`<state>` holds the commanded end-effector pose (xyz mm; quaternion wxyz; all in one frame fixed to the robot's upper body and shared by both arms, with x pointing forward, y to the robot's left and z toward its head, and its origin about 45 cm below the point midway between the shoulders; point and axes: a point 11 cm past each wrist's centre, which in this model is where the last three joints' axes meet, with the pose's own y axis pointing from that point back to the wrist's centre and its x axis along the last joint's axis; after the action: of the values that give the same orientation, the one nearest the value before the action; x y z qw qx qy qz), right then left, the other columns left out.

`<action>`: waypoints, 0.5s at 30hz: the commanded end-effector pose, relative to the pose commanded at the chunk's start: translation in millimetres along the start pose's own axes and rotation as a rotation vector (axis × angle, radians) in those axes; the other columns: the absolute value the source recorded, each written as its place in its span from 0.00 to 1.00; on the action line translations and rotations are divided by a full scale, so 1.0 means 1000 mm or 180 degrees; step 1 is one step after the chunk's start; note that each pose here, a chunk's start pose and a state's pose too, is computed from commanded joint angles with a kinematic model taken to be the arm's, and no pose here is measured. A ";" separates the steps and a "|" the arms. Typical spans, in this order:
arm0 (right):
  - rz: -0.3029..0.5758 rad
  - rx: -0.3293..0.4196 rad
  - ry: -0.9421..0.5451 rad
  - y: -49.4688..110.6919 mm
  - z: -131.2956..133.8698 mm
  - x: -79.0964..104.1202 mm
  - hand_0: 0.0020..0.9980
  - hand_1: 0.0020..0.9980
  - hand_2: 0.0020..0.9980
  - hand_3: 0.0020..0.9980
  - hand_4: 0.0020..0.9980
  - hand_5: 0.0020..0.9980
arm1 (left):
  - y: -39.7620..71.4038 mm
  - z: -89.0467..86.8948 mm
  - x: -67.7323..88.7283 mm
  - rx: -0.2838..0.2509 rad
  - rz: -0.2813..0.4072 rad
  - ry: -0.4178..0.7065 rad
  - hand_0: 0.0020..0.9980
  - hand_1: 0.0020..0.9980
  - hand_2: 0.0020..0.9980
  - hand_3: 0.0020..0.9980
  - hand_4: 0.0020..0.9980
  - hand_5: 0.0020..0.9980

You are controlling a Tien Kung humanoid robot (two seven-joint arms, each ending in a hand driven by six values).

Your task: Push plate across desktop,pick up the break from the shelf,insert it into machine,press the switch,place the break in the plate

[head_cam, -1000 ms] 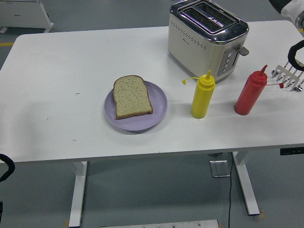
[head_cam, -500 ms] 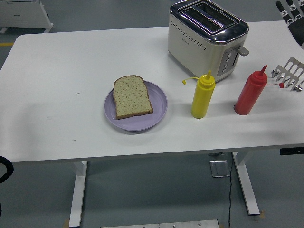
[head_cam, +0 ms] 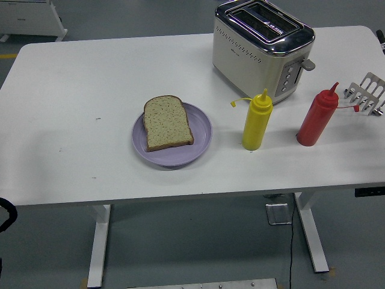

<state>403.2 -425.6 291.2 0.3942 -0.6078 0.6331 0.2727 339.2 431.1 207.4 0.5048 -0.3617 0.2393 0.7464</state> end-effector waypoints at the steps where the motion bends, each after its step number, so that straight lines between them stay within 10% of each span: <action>1: 0.0017 0.0016 -0.0019 0.003 0.000 0.003 0.87 0.81 0.81 0.82 0.39 0.58 | 0.000 0.000 0.000 -0.0001 -0.0003 0.0001 0.83 0.88 0.90 0.82 0.65 1.00; 15: 0.0194 0.0110 -0.0172 0.036 0.004 0.034 0.87 0.81 0.81 0.81 0.39 0.56 | -0.001 0.001 -0.003 -0.0016 -0.0028 0.0016 0.83 0.88 0.90 0.82 0.65 1.00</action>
<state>369.9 -437.1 255.7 0.4131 -0.5738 0.6451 0.2899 340.4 430.4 210.6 0.5066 -0.3659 0.2371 0.7439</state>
